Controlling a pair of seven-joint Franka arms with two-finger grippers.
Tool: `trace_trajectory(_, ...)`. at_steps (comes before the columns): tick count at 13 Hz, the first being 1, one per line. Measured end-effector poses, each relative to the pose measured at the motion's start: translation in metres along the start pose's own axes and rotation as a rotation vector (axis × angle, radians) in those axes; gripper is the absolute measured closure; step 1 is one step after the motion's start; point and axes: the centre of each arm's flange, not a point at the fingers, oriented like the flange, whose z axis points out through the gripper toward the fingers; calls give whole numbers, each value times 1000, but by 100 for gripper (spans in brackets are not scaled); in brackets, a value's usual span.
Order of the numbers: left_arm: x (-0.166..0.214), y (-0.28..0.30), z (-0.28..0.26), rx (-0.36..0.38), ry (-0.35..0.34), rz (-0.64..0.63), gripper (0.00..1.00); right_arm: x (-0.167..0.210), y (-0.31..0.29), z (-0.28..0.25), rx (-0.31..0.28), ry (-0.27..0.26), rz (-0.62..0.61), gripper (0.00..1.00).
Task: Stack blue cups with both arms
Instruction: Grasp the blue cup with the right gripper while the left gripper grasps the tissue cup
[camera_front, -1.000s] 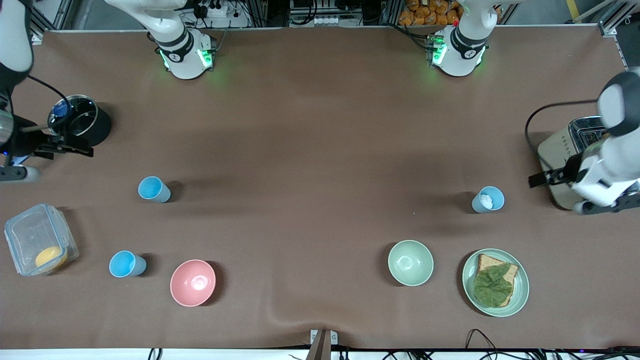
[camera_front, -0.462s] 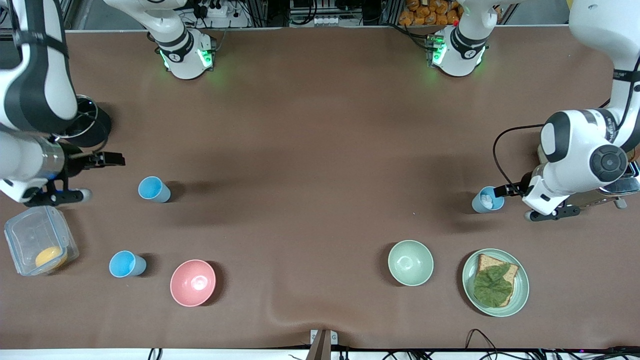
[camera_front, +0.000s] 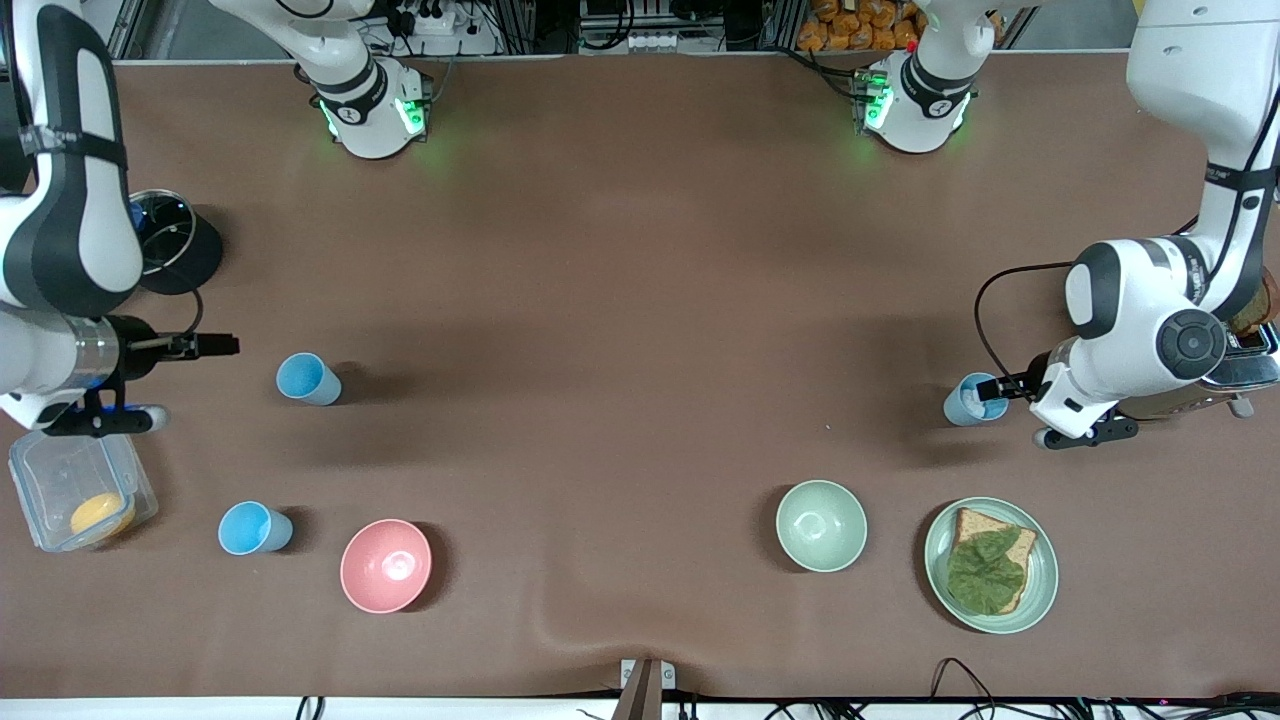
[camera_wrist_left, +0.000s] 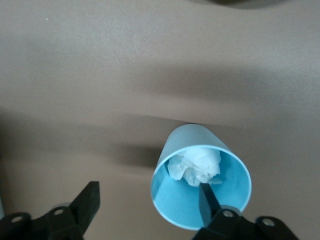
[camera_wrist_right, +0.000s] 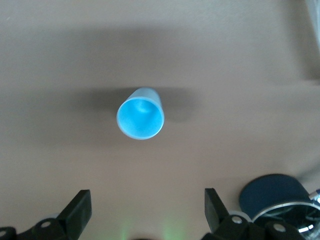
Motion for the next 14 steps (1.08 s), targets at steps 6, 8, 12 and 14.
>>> trace_trajectory(6, 2, 1, 17, -2, -9, -1, 84, 27, -4, 70, -13, 91, -15, 0)
trace_trajectory(8, 3, 5, 9, -15, 2, -2, 96, 30, -2, 86, -14, 101, -11, 0)
trace_trajectory(12, 3, 28, -14, -94, 29, -23, 96, 41, 3, 116, -13, 82, -5, 0)
trace_trajectory(14, -4, 60, -37, -133, 36, -41, 96, 46, 5, 133, -10, 58, -3, 0)
